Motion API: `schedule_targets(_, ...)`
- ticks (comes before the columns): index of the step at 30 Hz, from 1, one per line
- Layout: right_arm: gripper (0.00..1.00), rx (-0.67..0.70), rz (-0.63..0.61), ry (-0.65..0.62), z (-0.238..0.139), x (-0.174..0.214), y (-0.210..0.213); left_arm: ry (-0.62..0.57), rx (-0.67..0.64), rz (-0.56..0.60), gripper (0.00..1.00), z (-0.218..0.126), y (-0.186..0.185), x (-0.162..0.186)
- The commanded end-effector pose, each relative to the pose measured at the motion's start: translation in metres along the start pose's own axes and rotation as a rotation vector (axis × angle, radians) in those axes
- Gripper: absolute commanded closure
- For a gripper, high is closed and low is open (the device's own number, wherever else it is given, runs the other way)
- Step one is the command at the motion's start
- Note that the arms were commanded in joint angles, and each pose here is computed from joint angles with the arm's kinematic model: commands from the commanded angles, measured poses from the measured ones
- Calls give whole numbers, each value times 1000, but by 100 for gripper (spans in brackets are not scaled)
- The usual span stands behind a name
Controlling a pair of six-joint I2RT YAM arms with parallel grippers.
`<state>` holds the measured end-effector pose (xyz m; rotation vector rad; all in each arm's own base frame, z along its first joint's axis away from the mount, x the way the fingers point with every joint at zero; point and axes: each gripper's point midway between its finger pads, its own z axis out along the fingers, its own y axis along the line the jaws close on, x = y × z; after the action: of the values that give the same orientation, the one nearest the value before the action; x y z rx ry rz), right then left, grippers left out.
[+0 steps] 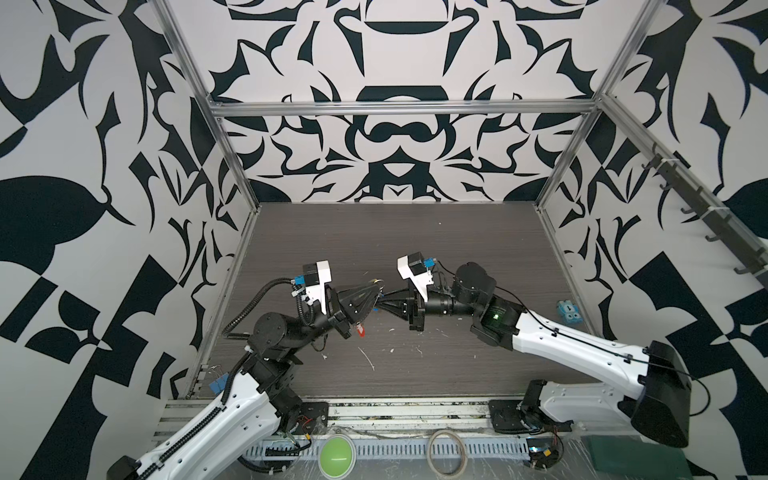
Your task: Remove the keys from the keyring
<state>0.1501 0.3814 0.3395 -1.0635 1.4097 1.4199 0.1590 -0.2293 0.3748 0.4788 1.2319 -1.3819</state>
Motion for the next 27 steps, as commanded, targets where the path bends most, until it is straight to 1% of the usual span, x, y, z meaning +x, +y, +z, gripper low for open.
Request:
schedule_targets(1,100,-181,-45,-9,7,-21,38,-120,69,4,100,4,-13,-28)
schedule_targets(4,100,-209,-29,-5,8,-20,41,-112,102,-1,100,7,-19,-30)
schedule_targets(11,100,-207,-23,-12,-3,-17,47,-111,109,-1,100,3,-24,-32)
schedule_targets(15,100,-148,-20,19,-9,-8,41,-106,102,15,100,-1,-28,-34)
schedule_targets(19,100,-144,-9,10,-12,-6,42,-114,102,33,100,-4,-31,-37)
schedule_targets(22,100,-142,1,19,-10,-5,40,-92,117,26,100,0,-32,-35)
schedule_targets(23,95,-142,1,25,-9,-5,40,-85,122,25,100,1,-33,-34)
schedule_targets(26,75,-120,1,43,-11,-4,38,-72,120,18,100,1,-32,-32)
schedule_targets(27,70,-110,-5,46,-13,-4,38,-70,120,18,100,1,-32,-31)
